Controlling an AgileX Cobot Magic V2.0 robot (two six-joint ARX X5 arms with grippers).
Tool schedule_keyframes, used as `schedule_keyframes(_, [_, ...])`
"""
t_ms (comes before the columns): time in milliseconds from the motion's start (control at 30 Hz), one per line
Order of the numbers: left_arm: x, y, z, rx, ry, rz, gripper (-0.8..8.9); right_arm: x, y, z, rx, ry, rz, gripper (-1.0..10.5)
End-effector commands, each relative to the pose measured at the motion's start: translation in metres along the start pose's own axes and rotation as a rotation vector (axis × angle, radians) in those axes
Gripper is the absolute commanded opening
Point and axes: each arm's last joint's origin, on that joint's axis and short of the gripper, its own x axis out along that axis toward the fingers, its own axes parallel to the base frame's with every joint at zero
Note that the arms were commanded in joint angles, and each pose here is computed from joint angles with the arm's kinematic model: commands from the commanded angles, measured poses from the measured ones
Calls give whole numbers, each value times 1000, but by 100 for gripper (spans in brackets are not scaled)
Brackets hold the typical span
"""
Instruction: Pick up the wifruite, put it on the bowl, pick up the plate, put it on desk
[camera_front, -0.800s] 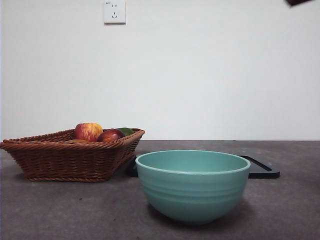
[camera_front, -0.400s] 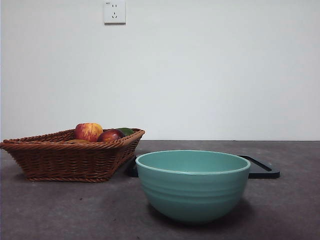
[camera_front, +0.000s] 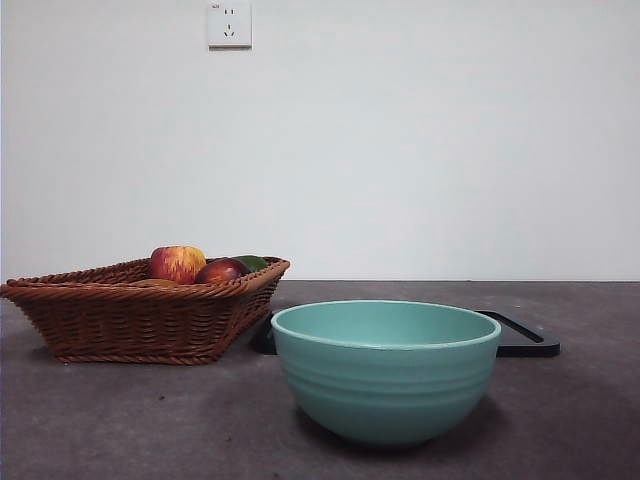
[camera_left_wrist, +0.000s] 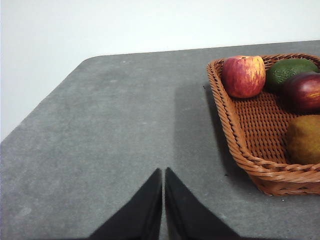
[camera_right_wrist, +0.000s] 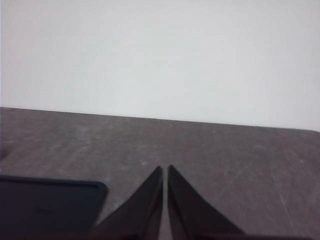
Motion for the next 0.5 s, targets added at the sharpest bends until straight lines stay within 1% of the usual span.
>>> schedule_keyframes(33, [2,0,-7,-3,26,2,8,-1,-2,-8,0,-11,-31,7])
schedule_keyframes(300, [2,0,-7,-3,25,2,8,-2,-4,-34,8,30,-60,7])
schedule_keyframes(500, [2,0,-7,-3,25,2,8,-5,-4,-41,10,98,-66,7])
